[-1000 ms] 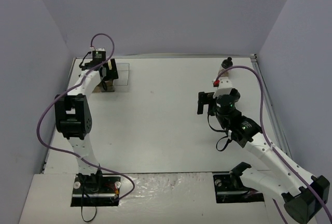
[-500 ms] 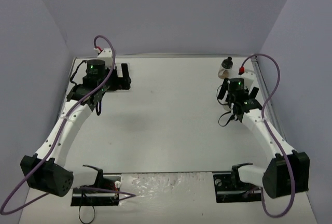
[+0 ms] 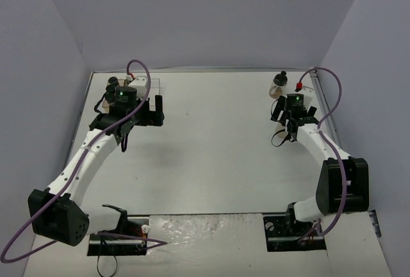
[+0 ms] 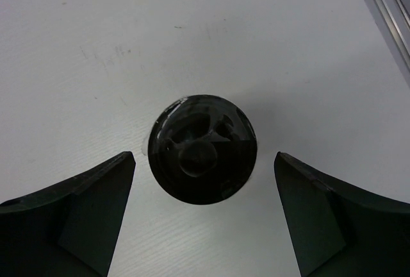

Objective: Organize the condiment bottles

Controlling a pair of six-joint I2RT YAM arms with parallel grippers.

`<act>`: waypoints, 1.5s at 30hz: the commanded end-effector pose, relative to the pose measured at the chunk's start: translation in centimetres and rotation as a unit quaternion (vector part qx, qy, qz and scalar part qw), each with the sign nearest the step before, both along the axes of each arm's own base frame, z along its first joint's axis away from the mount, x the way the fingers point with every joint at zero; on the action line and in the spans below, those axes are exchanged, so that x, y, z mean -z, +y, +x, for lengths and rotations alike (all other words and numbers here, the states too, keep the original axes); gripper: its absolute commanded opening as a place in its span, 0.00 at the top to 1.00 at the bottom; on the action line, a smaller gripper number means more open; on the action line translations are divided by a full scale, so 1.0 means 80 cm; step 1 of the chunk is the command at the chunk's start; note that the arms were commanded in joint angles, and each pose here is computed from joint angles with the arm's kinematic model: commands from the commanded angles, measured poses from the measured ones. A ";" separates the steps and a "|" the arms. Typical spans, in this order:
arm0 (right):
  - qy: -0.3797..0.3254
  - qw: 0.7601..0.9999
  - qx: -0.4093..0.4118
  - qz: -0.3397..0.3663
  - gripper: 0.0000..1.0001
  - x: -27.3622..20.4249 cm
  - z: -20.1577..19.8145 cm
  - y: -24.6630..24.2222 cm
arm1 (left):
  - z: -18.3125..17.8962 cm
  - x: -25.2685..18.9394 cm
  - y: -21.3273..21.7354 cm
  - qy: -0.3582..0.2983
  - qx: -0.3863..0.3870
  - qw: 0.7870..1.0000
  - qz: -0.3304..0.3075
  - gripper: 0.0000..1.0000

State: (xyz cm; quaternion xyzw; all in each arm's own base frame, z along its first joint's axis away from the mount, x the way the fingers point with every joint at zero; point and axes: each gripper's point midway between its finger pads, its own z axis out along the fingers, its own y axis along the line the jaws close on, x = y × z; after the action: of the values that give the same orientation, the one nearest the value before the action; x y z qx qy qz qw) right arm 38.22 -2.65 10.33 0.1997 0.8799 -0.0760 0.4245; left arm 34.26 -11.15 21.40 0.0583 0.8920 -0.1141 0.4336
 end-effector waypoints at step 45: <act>-0.137 0.860 -0.490 -0.038 0.00 -0.137 -0.010 0.391 | 0.020 -0.043 -0.011 -0.084 0.016 0.996 -0.036 0.03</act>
State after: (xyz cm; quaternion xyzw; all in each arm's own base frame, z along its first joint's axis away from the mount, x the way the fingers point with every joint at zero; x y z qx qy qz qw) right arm 38.24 31.97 12.58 -0.2994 0.8269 0.1543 0.4502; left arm 34.94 -10.73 22.26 0.0507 0.8781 -0.1167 0.4612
